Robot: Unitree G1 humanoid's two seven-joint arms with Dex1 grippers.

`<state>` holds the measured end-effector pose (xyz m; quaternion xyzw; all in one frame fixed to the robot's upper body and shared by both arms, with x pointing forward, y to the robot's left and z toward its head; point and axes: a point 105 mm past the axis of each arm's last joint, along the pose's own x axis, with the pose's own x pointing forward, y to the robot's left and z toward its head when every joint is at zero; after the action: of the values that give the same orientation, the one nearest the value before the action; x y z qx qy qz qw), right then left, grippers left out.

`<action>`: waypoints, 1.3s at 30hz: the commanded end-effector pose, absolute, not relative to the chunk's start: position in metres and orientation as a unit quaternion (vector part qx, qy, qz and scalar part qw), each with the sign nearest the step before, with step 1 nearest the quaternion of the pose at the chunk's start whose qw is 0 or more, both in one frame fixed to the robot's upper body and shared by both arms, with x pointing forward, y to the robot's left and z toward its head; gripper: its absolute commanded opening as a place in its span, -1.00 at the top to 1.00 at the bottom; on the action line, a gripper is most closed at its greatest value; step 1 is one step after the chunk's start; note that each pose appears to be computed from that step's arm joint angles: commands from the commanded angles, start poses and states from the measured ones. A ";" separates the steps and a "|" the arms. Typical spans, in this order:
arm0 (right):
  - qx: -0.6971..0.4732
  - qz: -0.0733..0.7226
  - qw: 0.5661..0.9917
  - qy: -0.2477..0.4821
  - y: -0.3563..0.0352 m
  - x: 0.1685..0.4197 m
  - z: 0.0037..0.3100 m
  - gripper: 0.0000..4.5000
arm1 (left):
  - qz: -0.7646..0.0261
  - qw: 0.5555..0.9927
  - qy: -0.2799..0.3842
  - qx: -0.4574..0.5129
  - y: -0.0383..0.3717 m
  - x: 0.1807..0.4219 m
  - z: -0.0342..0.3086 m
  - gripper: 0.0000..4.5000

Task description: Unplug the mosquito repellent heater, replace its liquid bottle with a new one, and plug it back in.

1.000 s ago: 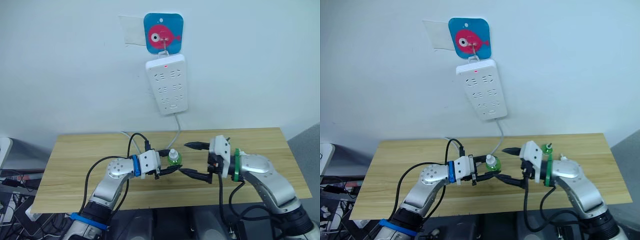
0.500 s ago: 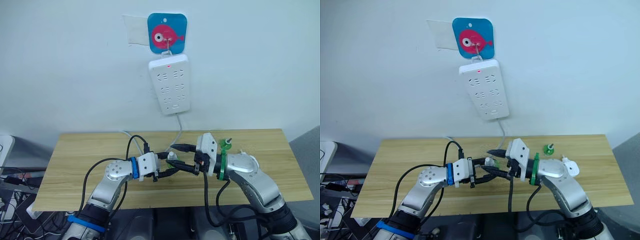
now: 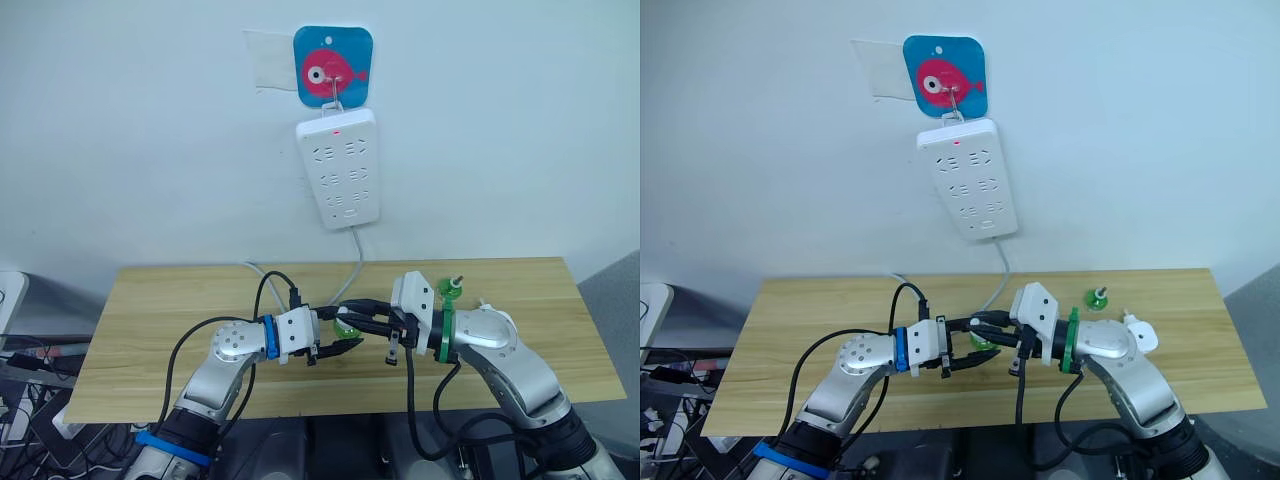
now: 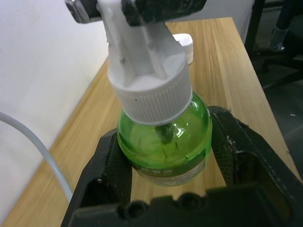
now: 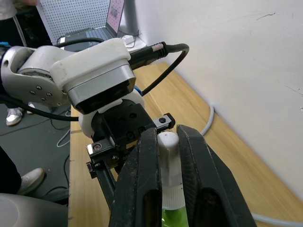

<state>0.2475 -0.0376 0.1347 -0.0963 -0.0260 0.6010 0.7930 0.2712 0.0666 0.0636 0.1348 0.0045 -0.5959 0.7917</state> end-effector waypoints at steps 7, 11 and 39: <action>-0.040 0.579 0.806 -0.114 -0.047 0.236 0.194 0.92 | -0.597 0.790 0.003 0.142 0.070 0.269 0.060 0.01; -0.006 0.441 0.893 -0.085 -0.074 0.285 0.177 0.92 | -0.591 0.793 0.010 0.149 0.075 0.269 0.054 0.01; -0.004 0.102 0.994 0.034 -0.152 0.362 0.034 0.92 | -0.545 0.827 0.014 0.135 0.084 0.280 0.069 0.01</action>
<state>0.3617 -0.1486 0.0315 -0.0132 0.0415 0.1108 0.9929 0.2802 0.0874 0.0583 0.1405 0.0356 -0.5413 0.8282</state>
